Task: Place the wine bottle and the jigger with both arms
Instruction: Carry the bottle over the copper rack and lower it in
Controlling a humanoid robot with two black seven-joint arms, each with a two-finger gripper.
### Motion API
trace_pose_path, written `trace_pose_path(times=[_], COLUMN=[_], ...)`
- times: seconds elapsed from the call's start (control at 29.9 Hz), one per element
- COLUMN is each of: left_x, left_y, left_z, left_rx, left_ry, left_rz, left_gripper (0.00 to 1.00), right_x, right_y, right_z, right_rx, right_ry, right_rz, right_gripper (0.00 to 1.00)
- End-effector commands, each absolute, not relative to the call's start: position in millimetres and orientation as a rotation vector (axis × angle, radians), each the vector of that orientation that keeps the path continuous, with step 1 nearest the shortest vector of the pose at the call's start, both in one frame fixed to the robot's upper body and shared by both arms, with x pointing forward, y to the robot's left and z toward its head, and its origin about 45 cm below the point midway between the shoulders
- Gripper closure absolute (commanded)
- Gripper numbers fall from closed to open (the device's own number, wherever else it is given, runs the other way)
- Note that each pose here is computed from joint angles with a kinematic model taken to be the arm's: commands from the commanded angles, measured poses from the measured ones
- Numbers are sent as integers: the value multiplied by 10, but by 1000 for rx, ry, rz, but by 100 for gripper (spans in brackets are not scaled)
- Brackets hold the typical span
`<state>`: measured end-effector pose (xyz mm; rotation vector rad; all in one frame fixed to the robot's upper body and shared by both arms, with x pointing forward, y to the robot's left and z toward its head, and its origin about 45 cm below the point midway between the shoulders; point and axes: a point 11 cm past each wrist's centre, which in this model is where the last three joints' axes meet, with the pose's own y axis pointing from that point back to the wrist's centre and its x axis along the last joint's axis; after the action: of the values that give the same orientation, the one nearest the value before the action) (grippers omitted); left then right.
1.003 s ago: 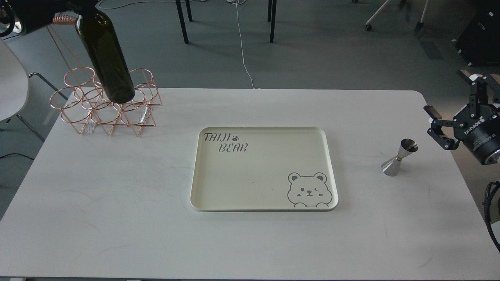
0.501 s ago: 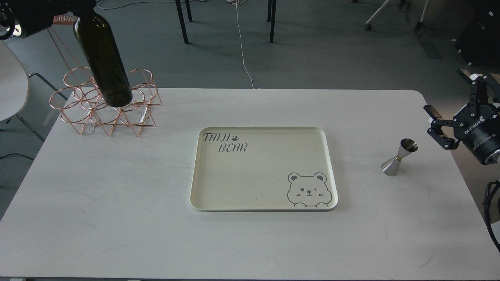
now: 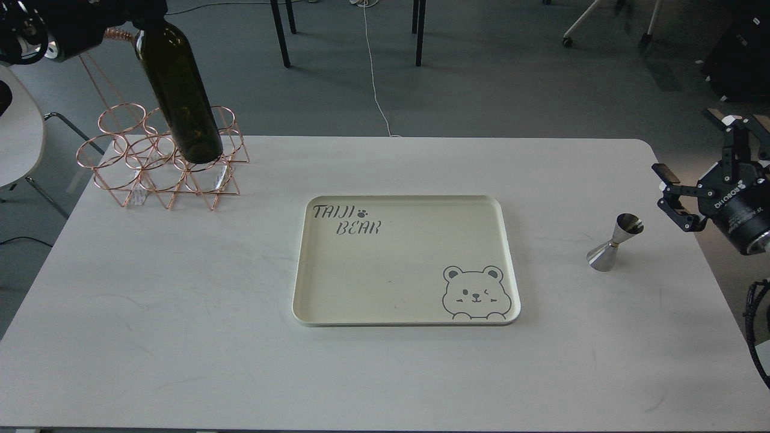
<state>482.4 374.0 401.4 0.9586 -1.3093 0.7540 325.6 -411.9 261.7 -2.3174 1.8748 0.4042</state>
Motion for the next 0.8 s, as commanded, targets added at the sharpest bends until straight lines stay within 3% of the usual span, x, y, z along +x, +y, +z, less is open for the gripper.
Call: trace_pose_path(times=[0.0,0.77], left_x=[4822,4787], left_y=[3742,3790], left_z=[3994,3776], left_rx=[968,984], left_ry=[-1308,-1286], left_rz=[743,734], left_gripper=[91,87], right_x=[3256,3248], right_y=[-4126,-4107], right_z=[2618,2611], right_rx=[-2317,-2321], right_ry=[1877,1871], right_rz=[403,409], right_gripper=[1,1])
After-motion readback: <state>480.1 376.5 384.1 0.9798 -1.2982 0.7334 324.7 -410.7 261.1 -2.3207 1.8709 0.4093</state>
